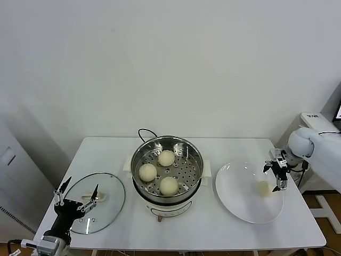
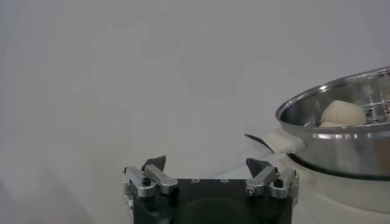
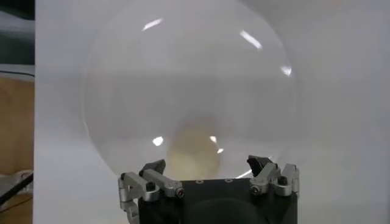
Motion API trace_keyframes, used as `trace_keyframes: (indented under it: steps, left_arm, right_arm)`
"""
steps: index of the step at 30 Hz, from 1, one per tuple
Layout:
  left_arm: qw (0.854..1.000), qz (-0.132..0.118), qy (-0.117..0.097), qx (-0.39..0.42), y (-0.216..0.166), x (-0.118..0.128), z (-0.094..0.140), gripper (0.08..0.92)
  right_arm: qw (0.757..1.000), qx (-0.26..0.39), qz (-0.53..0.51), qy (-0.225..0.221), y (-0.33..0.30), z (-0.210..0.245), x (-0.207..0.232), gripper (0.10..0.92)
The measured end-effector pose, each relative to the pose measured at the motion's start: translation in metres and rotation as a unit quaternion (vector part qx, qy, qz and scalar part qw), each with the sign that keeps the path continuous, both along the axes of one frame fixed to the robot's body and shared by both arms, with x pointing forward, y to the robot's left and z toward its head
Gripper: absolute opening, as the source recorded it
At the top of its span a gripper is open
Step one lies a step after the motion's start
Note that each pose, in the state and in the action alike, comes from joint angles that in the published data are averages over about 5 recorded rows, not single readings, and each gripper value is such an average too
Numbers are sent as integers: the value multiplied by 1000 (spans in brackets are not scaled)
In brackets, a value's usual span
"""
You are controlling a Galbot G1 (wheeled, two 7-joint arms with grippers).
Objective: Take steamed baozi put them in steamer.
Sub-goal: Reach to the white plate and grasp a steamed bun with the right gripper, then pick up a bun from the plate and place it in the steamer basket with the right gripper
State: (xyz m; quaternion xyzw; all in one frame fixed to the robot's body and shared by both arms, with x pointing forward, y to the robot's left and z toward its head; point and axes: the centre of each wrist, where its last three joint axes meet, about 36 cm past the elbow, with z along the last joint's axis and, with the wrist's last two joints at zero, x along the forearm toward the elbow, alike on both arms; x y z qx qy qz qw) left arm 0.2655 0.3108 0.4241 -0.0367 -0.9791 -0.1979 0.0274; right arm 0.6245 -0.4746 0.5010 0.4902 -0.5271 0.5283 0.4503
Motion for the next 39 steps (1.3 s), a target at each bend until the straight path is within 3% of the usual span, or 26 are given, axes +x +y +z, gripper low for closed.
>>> trace_keyframes:
  steps: [11, 24, 31, 39]
  left_arm:
    - [1000, 1, 1, 4, 2, -2, 1, 823]
    - [1000, 5, 1, 3, 4, -2, 1, 823]
    - [1000, 6, -2, 3, 5, -2, 2, 823]
    - [1000, 5, -5, 0, 2, -1, 3, 823]
  right_arm:
    - [1000, 0, -8, 4, 4, -36, -1, 809]
    - [1000, -11, -8, 0, 0, -34, -5, 465]
    - [1000, 21, -3, -15, 16, 3, 7, 400]
    - [993, 109, 7, -45, 82, 101, 38, 399]
